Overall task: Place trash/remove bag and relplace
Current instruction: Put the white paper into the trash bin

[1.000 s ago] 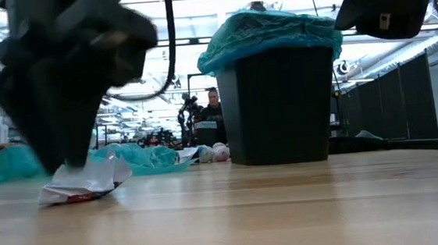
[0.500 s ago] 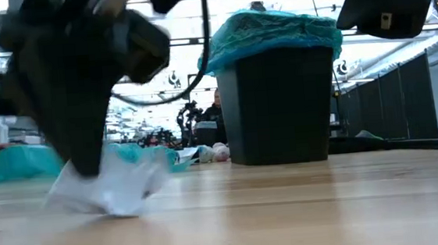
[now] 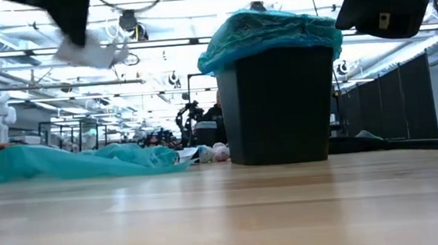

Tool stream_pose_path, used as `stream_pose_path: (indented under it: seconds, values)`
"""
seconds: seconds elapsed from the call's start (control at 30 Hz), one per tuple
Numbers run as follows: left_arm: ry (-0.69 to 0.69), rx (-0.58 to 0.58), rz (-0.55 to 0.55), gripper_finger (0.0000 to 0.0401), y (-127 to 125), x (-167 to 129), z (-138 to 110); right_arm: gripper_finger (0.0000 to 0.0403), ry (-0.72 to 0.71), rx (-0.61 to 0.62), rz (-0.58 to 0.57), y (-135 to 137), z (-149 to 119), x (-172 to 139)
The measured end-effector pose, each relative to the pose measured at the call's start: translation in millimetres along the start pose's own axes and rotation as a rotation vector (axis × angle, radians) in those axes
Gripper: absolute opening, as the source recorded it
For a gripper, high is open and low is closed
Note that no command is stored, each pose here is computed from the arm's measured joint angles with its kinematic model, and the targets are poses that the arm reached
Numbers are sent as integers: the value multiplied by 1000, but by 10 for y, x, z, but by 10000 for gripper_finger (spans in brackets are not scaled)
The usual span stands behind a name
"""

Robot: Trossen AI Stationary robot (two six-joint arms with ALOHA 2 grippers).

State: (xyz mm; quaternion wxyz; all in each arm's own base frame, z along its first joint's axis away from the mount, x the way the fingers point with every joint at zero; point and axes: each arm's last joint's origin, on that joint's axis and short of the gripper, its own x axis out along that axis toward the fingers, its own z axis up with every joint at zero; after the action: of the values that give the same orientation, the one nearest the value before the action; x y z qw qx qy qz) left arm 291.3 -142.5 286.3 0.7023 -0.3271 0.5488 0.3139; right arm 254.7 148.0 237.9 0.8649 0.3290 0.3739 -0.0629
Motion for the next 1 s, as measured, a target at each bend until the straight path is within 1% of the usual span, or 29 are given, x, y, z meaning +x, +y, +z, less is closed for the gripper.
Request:
stream_pose_path:
  seconds: [0.07, 0.17, 0.27, 0.47, 0.53, 0.63, 0.7, 0.83, 0.93, 1.0]
  values:
    - [-81, -30, -5, 1, 129, -198, 117, 169, 0, -1, 0, 0, 0, 0]
    - [-209, -61, -50, 1, 300, -457, 314, 169, 0, -1, 0, 0, 0, 0]
    - [-319, -67, -105, 0, 431, -654, 534, 169, 0, -4, 0, 0, 0, 0]
    - [-518, 40, -233, 0, 490, -926, 1031, 169, -2, 1, 1, 0, 3, 1]
    - [-581, 66, -292, 0, 490, -988, 1208, 169, -2, 3, 1, 1, 3, 1]
    - [-645, 85, -382, 0, 514, -1040, 1453, 169, -3, 25, 0, 0, 3, 1]
    - [-682, 98, -410, 0, 540, -1042, 1607, 169, -5, 40, -1, 0, 4, 1]
    - [-747, 129, -412, 0, 590, -991, 1864, 169, -7, 73, 0, 0, 6, 1]
    - [-805, 182, -402, 0, 590, -936, 2030, 169, -12, 87, -3, 0, 7, 1]
    - [-820, 210, -391, 0, 582, -880, 2112, 169, -27, 94, -10, -2, 12, 1]
